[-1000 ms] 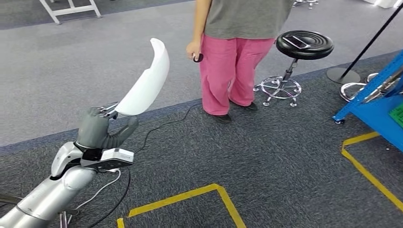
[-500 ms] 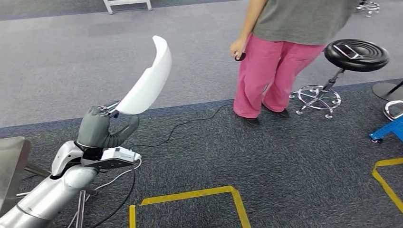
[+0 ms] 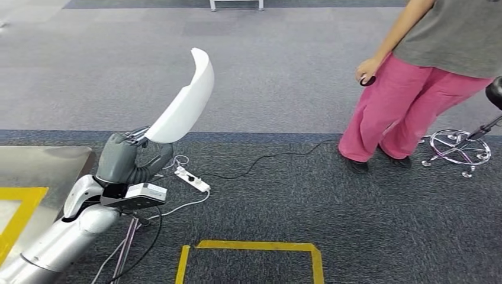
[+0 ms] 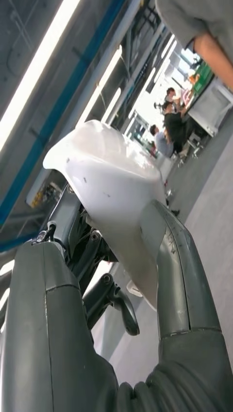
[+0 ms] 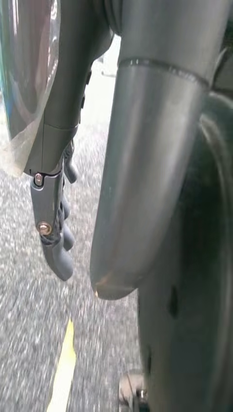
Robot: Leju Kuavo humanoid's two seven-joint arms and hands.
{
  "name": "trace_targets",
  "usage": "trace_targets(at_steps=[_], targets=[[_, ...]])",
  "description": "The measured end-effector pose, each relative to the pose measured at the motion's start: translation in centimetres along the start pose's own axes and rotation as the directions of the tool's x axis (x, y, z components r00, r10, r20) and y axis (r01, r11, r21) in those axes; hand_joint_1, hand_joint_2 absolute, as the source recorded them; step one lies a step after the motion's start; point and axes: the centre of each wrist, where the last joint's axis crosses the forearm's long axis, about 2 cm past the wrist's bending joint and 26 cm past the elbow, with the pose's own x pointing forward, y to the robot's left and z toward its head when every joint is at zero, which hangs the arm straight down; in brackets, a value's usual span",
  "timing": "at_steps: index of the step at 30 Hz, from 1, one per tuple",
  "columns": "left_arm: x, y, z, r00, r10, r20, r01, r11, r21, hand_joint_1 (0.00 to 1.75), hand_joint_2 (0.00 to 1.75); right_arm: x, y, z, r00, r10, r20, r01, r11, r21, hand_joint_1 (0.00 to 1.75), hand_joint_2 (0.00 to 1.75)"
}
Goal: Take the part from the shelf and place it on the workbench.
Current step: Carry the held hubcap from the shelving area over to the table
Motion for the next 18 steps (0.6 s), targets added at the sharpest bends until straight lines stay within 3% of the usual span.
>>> trace_targets(at_steps=[18], targets=[[-0.65, 0.26, 0.1, 1.0, -0.02, 0.005, 0.02, 1.0, -0.01, 1.75, 1.75, 0.53, 0.03, 0.1, 1.0, 0.001, 0.004, -0.001, 1.0, 0.001, 0.0, 0.0]])
